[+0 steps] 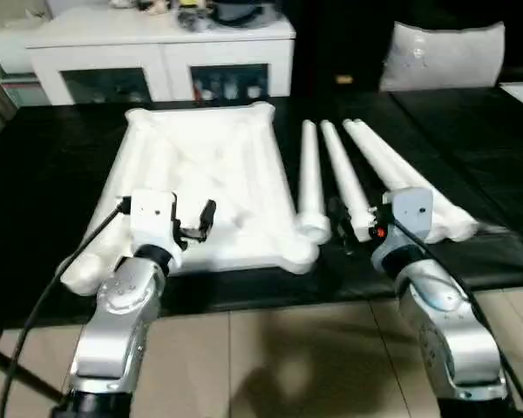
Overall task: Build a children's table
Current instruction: Move to table
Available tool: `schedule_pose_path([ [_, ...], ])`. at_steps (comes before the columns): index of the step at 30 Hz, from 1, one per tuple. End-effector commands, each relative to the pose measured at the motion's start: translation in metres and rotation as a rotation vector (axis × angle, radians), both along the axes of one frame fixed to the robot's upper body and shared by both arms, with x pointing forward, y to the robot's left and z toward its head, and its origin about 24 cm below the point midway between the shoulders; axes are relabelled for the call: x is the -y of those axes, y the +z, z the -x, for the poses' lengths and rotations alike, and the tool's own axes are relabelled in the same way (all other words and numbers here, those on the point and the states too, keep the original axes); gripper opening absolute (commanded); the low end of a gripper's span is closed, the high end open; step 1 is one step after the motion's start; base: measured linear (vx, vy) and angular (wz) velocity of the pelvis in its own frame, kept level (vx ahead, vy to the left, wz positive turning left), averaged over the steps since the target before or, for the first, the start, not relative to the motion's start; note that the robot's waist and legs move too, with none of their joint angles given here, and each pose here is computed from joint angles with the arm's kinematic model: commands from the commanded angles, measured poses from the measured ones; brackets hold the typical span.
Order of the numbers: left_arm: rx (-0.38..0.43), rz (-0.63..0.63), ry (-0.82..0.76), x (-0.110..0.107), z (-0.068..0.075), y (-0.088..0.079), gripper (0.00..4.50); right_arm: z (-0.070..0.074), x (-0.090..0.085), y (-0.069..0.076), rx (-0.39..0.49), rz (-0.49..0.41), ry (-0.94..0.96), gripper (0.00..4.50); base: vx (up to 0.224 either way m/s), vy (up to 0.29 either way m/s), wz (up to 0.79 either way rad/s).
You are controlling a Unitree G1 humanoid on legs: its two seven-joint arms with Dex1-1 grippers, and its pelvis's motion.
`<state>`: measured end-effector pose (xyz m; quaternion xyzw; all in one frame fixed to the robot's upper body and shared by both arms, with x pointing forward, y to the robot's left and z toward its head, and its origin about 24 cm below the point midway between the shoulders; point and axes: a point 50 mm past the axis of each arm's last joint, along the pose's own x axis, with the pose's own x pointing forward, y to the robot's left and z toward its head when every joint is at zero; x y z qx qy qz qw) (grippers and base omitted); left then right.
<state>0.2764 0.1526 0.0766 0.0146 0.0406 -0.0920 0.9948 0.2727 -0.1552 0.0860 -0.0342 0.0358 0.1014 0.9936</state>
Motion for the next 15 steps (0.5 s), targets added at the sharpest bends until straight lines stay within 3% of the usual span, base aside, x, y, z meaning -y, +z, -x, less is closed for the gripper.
schedule_pose_path([
  [1, 0.018, -0.013, 0.005, 0.001, 0.000, 0.005, 4.48, -0.002, 0.001, 0.004, 0.007, 0.015, 0.001, 4.50, -0.068, -0.298, -0.05],
  [8, 0.031, 0.003, 0.077, -0.010, 0.002, 0.007, 4.48, -0.001, -0.003, 0.004, -0.014, 0.005, 0.059, 4.50, -0.077, -0.240, 0.03],
  [15, 0.031, 0.010, 0.066, -0.013, 0.008, 0.007, 4.48, 0.004, -0.014, 0.002, -0.011, 0.035, 0.164, 4.50, -0.059, -0.111, 0.18],
])
